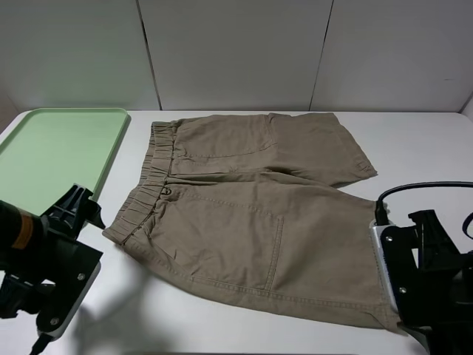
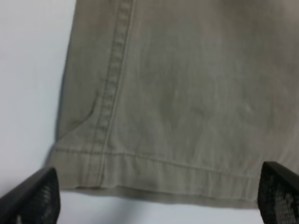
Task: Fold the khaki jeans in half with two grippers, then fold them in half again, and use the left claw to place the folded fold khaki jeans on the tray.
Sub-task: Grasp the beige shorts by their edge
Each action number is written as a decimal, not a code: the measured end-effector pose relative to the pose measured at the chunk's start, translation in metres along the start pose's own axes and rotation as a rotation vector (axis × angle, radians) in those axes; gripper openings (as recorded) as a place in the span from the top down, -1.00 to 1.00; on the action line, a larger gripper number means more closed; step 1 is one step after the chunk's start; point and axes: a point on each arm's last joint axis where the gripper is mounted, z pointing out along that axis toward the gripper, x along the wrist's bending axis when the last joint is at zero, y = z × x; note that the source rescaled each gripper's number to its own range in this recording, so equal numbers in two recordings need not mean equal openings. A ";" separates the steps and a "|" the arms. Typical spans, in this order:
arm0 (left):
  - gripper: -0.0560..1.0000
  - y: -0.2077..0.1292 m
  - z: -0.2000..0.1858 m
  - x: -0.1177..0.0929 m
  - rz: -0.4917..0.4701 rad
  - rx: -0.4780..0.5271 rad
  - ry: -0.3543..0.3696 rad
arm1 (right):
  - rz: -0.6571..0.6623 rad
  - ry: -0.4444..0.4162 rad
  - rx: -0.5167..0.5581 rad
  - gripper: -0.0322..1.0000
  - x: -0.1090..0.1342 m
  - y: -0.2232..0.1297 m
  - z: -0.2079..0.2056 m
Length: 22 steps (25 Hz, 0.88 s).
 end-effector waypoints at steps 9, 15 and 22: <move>-0.84 0.003 0.019 0.006 -0.025 -0.067 0.028 | -0.132 0.056 0.013 -0.85 -0.001 0.006 0.027; -0.83 0.010 0.033 0.008 -0.015 -0.120 0.029 | -0.134 0.046 0.039 -0.85 -0.003 0.004 0.031; -0.79 -0.003 0.042 0.027 -0.141 -0.112 0.066 | -0.110 0.004 0.052 -0.85 -0.006 0.003 0.031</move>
